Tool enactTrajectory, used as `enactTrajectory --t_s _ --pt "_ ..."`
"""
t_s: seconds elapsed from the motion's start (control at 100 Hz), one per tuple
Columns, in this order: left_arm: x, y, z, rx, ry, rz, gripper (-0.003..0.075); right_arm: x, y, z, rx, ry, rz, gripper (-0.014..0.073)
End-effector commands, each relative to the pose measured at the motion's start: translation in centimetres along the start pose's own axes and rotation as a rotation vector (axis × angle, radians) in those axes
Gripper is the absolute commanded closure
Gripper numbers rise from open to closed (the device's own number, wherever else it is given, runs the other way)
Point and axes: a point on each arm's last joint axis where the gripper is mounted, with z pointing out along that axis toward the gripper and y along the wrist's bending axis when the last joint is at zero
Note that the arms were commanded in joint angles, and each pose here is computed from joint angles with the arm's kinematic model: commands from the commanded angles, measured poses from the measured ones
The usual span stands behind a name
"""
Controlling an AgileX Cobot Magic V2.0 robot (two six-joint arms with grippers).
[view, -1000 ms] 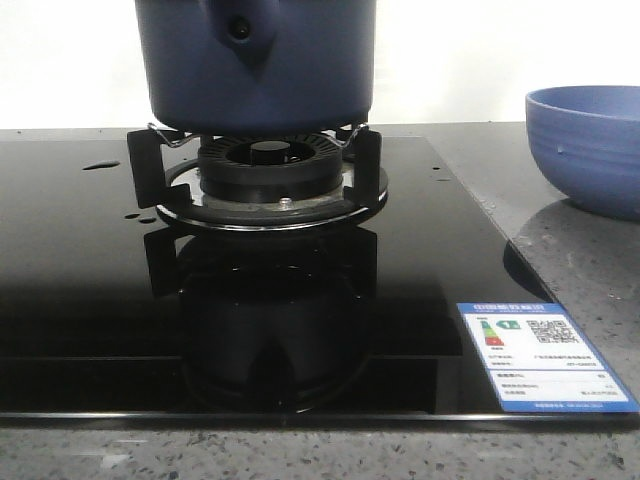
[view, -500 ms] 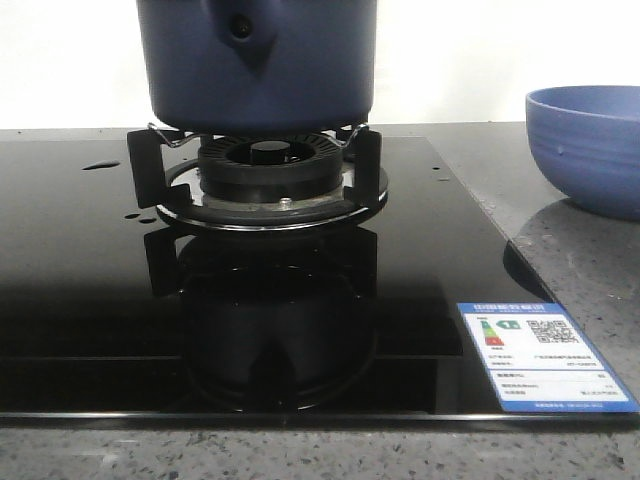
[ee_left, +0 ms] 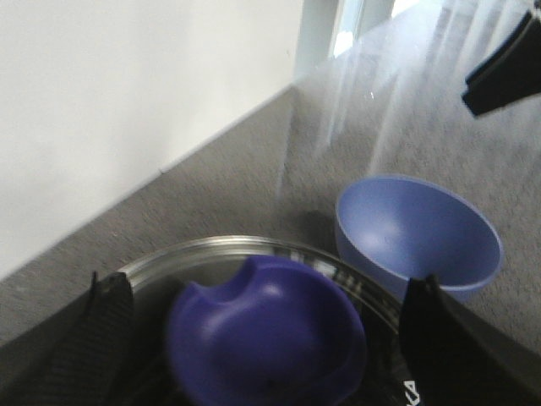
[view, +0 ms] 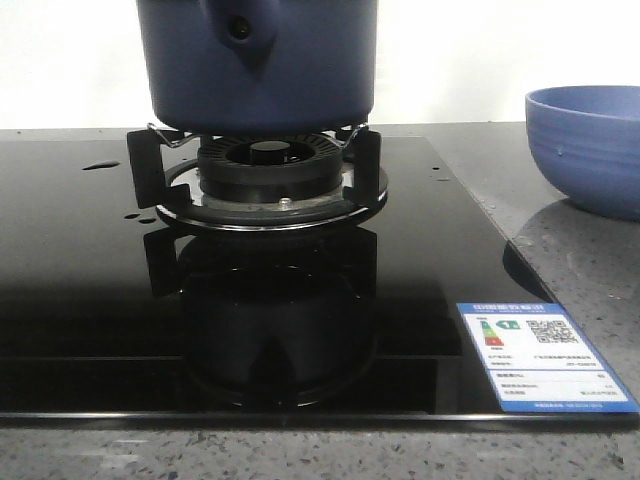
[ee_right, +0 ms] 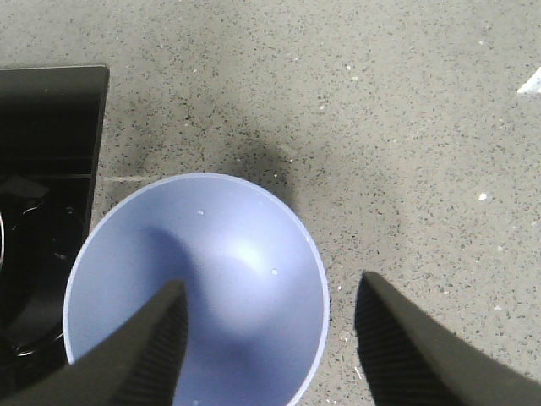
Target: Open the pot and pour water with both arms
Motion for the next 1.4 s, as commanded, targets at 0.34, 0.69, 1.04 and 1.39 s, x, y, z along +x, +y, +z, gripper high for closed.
enactTrajectory --t_s 0.34,0.69,1.04,1.39 --pt "-7.7 -3.2 -11.8 -0.215 -0.266 0.072 0.0674 -2.3 3.1 -3.4 -0.327 -0.376 0.050 0.0574" --pt "-5.5 -5.2 -15.9 -0.598 -0.310 0.020 0.0740 2.9 4.9 -5.2 -0.242 -0.782 -0.149 0.0641" --pt "7.8 -11.0 -18.8 -0.925 -0.262 -0.065 0.0739 15.0 3.6 -2.6 -0.107 -0.842 -0.132 0.0641" --pt "14.3 -14.8 -19.7 -0.918 -0.386 -0.181 0.0739 20.4 2.4 -0.7 -0.071 -0.836 -0.111 0.0641"
